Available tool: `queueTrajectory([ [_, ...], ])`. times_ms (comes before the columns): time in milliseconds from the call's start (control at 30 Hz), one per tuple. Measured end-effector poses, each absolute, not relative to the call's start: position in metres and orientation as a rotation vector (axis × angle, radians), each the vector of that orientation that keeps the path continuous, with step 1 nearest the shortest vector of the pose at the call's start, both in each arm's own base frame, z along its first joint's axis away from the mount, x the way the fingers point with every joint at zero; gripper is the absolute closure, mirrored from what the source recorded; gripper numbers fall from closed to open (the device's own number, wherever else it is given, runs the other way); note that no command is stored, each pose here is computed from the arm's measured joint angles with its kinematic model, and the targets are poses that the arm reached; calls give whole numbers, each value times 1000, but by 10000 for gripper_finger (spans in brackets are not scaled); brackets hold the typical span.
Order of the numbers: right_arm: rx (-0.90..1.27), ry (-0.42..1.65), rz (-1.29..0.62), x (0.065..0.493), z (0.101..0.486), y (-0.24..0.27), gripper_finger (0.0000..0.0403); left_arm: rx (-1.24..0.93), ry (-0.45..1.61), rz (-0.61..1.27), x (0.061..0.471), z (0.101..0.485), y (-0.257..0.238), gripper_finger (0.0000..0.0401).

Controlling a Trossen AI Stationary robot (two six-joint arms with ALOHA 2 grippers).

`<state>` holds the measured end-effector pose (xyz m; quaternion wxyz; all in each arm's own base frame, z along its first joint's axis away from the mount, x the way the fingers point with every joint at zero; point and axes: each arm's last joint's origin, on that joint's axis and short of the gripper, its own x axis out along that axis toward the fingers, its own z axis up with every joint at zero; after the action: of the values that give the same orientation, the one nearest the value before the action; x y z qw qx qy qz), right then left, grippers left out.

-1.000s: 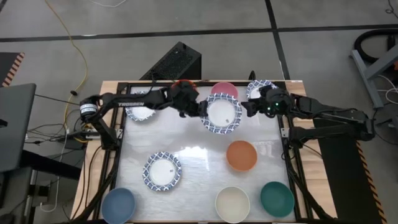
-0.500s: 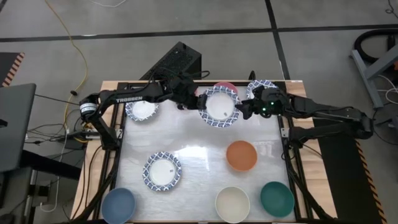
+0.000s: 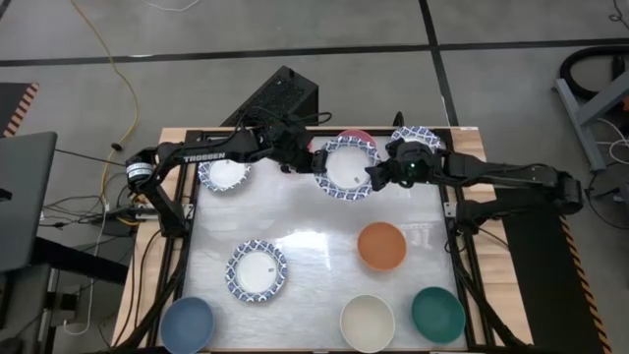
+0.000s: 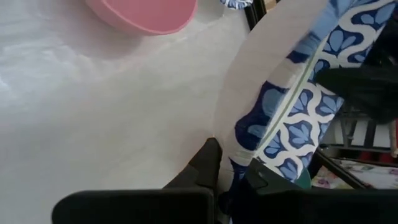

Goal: Nest bowls inside each other
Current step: Stack the blue patterned bowl on top of the blue patterned bowl

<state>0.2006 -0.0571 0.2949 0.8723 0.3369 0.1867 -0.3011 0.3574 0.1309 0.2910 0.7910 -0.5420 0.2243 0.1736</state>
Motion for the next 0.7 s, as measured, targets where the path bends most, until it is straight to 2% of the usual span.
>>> queueTrajectory([
  [67,712,391,-638,200,295,-57,359,-1156,478,389,357,291,131,400],
  [133,711,391,-640,200,294,-58,387,-1135,474,396,357,291,132,392],
  [300,748,393,-649,200,293,-57,388,-1081,471,405,357,291,132,342],
  [700,858,367,-722,196,292,-65,398,-1053,484,378,357,291,130,168],
])
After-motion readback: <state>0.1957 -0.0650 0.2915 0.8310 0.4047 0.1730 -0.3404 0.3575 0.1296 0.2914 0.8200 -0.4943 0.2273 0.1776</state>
